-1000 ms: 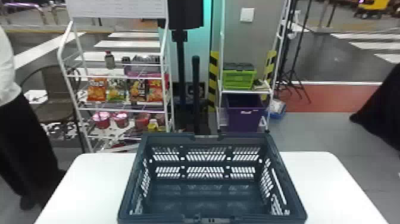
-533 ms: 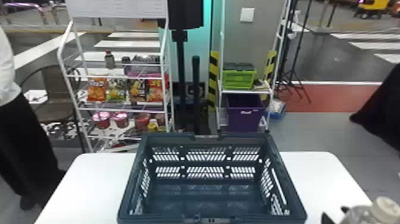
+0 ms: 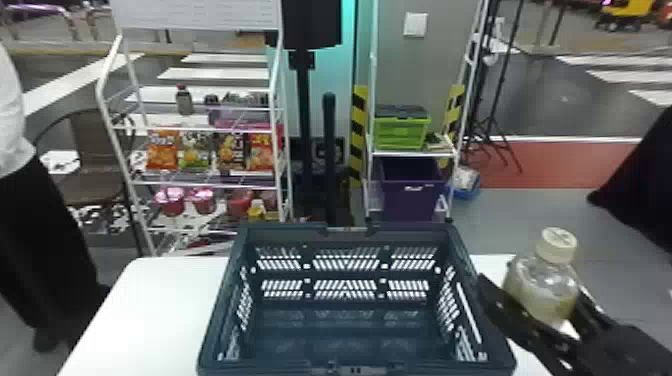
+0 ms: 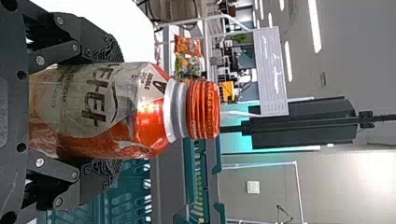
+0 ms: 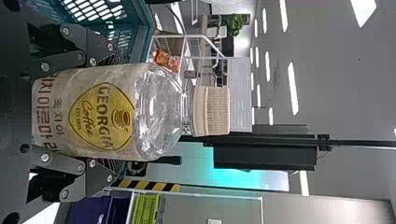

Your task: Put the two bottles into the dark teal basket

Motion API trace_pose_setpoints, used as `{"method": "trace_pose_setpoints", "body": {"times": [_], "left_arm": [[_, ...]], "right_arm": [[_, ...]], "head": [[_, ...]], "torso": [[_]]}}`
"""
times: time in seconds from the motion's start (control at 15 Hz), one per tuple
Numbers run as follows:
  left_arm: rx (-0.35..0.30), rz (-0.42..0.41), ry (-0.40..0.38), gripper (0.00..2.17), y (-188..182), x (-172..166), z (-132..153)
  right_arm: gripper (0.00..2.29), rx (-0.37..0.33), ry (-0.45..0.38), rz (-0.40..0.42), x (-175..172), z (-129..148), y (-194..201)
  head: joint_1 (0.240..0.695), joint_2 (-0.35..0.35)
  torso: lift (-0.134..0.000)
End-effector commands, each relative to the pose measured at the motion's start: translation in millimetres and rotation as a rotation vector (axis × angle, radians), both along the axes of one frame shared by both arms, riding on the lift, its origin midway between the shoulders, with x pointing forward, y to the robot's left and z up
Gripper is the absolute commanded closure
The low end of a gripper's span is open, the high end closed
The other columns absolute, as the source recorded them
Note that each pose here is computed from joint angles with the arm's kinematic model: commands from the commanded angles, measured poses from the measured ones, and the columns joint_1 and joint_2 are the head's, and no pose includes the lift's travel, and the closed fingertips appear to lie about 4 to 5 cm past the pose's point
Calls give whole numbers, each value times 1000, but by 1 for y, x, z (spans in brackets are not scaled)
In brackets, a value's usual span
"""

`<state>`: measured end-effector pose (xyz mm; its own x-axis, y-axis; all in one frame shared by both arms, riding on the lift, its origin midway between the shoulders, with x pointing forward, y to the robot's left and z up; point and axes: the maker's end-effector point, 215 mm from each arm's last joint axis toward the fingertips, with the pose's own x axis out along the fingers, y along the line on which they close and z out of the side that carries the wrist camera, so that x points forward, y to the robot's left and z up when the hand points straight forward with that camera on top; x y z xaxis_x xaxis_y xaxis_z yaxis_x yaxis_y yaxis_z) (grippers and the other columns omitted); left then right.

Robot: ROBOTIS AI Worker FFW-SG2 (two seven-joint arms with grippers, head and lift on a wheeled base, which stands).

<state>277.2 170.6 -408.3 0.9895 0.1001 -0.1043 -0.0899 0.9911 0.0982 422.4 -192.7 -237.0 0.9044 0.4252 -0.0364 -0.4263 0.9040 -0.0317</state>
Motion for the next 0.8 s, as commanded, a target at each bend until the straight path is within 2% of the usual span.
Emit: {"method": "trace_pose_setpoints", "body": {"times": [0.0,0.2,0.33,0.47,0.53,0.6,0.73], "left_arm": [[-4,-7,1,2148,0,-3,-1],[-9,-7,5,2148,1,-5,-6],[-10,-3,8,2148,2,-3,-8],[-12,-1,9,2148,2,-3,-9],[-13,1,12,2148,3,-3,-11],[-13,0,12,2148,3,-3,-11],[-15,3,14,2148,3,-4,-13]], "right_arm": [[2290,-25,48,-4,27,-4,8],[2290,-64,123,-1,50,-21,24],[2290,-65,265,0,64,-50,45],[2290,-78,296,1,79,-56,52],[2290,-89,338,-1,85,-64,55],[2290,-87,394,0,86,-77,58],[2290,-102,437,7,97,-98,62]], "head": [[499,0],[499,0],[499,0],[499,0],[499,0],[499,0],[499,0]], "torso": [[0],[0],[0],[0],[0],[0],[0]]}}
